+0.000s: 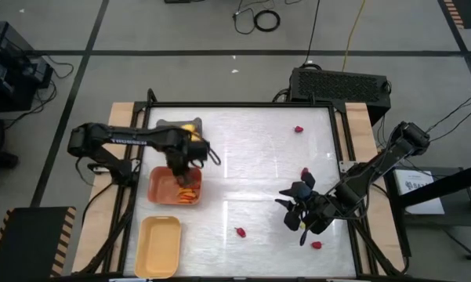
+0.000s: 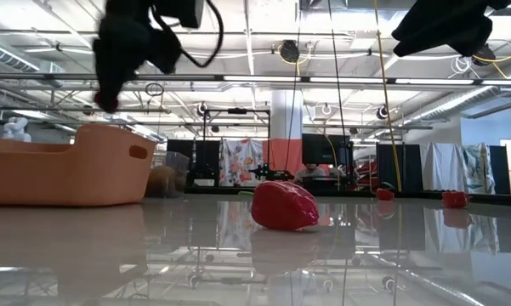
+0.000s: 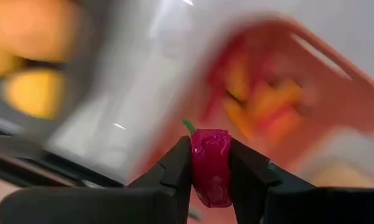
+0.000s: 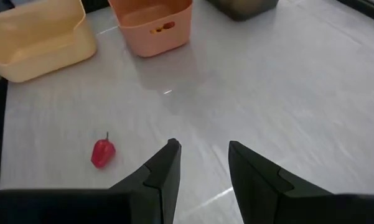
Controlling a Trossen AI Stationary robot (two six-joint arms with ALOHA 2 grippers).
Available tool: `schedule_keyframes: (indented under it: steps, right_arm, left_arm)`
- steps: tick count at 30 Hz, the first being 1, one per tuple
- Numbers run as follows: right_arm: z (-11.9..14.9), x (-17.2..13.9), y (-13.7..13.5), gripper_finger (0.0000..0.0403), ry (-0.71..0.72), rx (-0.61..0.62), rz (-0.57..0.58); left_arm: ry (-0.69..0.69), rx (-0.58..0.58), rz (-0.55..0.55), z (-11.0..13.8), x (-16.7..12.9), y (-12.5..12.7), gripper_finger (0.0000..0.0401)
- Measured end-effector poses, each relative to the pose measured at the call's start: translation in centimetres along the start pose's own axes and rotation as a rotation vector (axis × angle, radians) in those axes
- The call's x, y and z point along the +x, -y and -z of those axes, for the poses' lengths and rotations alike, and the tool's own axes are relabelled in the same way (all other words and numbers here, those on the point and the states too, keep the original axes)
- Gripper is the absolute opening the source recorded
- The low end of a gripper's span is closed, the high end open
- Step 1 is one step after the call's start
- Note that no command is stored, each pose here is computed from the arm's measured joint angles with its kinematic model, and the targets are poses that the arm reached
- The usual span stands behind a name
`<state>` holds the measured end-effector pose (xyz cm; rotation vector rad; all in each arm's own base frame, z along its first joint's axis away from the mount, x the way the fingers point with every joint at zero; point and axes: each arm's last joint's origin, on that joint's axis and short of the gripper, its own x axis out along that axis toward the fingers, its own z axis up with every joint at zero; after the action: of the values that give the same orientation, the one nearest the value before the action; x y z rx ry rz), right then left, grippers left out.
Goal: Sort produce into baskets
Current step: Put the red chili pepper into the yellow bin
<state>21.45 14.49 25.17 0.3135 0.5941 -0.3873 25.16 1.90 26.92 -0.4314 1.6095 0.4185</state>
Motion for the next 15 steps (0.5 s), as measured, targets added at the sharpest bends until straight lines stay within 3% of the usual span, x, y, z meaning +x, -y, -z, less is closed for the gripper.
schedule_keyframes:
  steps: [8,15]
  right_arm:
    - [1.1,0.4,-0.8,0.0125,-0.033,0.01,-0.013]
    - [1.5,0.8,-1.0,0.0125,-0.081,0.0,-0.028]
  left_arm:
    - [-0.137,0.123,0.168,3.8,0.1,5.6,0.0089]
    - [-0.19,0.314,0.204,8.8,0.4,10.3,0.0089]
